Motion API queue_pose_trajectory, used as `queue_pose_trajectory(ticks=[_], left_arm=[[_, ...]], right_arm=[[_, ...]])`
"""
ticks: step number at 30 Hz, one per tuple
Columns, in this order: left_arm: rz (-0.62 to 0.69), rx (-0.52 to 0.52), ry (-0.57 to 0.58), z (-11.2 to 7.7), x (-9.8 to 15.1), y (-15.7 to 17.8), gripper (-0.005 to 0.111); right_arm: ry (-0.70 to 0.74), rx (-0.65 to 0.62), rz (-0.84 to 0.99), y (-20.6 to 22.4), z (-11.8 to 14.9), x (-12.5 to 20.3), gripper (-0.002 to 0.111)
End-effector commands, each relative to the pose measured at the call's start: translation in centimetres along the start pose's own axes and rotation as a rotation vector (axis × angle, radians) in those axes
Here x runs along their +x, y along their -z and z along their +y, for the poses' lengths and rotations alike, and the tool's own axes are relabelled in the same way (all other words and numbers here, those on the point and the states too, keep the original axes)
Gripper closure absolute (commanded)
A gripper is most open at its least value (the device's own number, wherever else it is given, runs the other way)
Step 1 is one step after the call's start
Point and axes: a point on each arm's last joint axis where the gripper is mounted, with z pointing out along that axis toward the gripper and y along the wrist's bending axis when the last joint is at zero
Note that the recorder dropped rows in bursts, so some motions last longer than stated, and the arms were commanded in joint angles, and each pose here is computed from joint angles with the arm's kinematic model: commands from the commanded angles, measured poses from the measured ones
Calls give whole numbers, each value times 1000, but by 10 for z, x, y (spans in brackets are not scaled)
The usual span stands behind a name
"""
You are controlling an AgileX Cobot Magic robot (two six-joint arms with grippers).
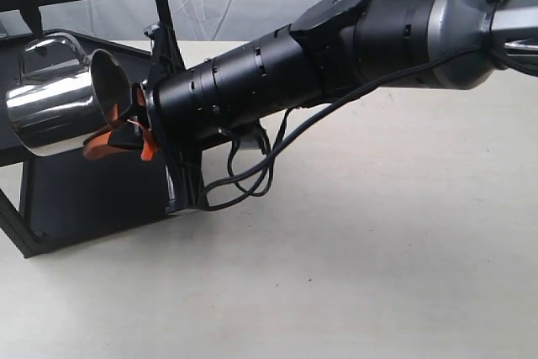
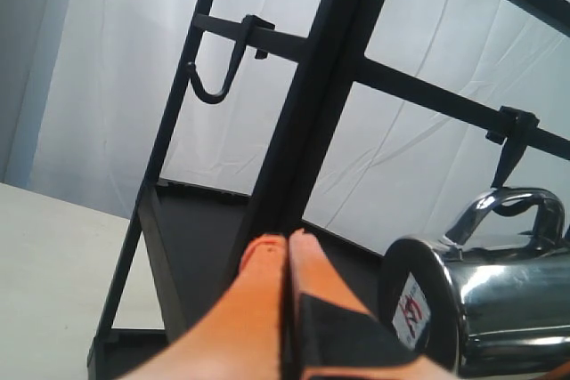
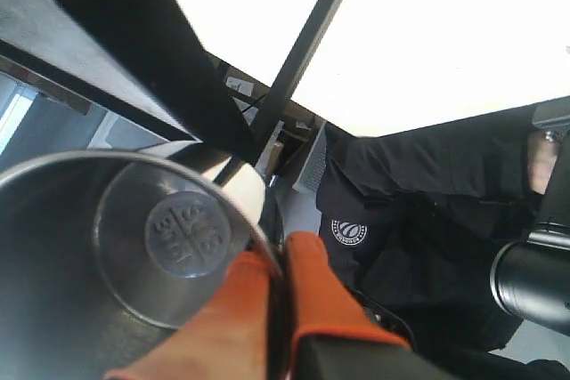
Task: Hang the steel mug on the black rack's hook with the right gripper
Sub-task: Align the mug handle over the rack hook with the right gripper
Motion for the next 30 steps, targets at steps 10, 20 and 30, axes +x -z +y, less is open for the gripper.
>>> queue_pose_trajectory(ticks=[10,20,30], left_arm=[[-1,2,0,0,-1,0,107],[-1,2,0,0,-1,0,107],[-1,2,0,0,-1,0,107]], right_arm=[[90,43,-106,-2,-5,-16,109],[179,93,-131,-1,-9,-18,109],[243,102,-149,-1,-9,-20,109]])
